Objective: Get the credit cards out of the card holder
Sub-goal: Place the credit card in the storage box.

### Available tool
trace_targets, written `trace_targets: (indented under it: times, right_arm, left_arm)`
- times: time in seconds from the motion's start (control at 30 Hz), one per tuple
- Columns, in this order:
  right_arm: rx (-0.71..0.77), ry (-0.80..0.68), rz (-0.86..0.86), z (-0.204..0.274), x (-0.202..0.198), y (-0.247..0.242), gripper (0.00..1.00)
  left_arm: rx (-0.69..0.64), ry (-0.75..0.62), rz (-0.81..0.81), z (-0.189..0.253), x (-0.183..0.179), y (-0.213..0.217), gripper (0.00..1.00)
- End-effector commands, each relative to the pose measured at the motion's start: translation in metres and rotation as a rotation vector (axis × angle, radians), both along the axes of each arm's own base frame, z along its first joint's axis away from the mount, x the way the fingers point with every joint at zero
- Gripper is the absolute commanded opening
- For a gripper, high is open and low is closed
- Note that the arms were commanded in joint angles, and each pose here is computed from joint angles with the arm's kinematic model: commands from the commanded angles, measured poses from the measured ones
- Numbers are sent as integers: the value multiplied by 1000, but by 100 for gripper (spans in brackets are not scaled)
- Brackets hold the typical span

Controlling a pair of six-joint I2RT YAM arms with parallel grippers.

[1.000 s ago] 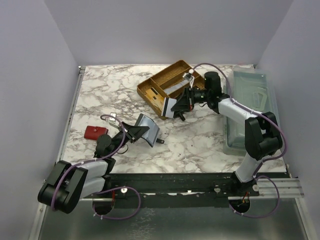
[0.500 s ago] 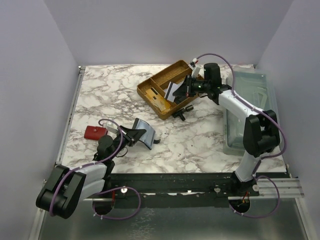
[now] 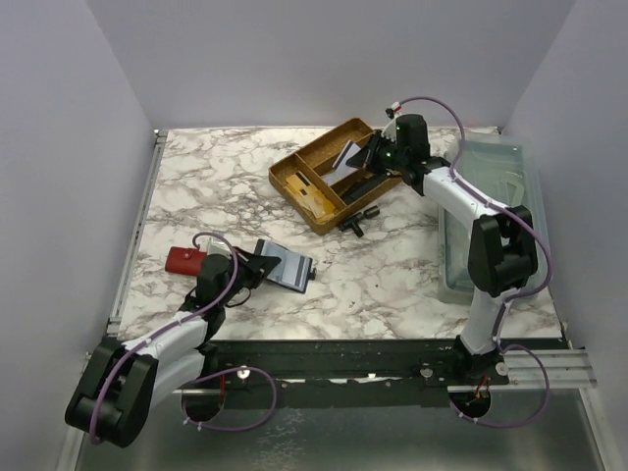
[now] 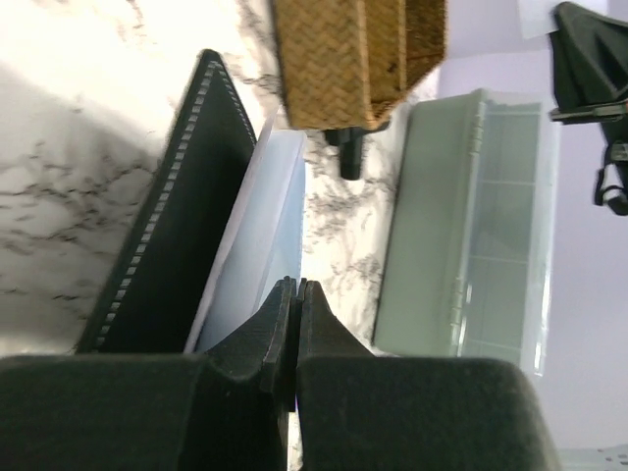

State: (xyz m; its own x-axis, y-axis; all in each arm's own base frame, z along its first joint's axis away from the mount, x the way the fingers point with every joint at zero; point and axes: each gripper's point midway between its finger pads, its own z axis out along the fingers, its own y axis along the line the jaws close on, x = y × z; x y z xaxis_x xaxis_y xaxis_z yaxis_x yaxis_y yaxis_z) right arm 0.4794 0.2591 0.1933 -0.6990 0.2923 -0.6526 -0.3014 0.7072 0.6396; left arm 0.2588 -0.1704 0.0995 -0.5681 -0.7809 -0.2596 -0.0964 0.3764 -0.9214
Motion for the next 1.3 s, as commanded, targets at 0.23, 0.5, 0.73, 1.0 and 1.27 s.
trace_targets:
  times: [0.23,0.5,0.73,1.0,1.27]
  right_arm:
    - [-14,21,-155,-20,44,-8,1]
    - [-14,80,-192,-48,62,-5,1]
    - [-13,148,-239,-72,73,-4,3]
    - [-33,184,-264,-90,83,-4,9]
    - [-131,158,-310,-96,96,-19,34]
  left_arm:
    - [128,86,44,-29,-4,16,0]
    - [154,96,40,-34,-5,18,0]
    - [187,119,45,-42,-11,24,0]
    - [208,120,52,-43,-14,28,0]
    - [224,118,54,-39,-16,30,0]
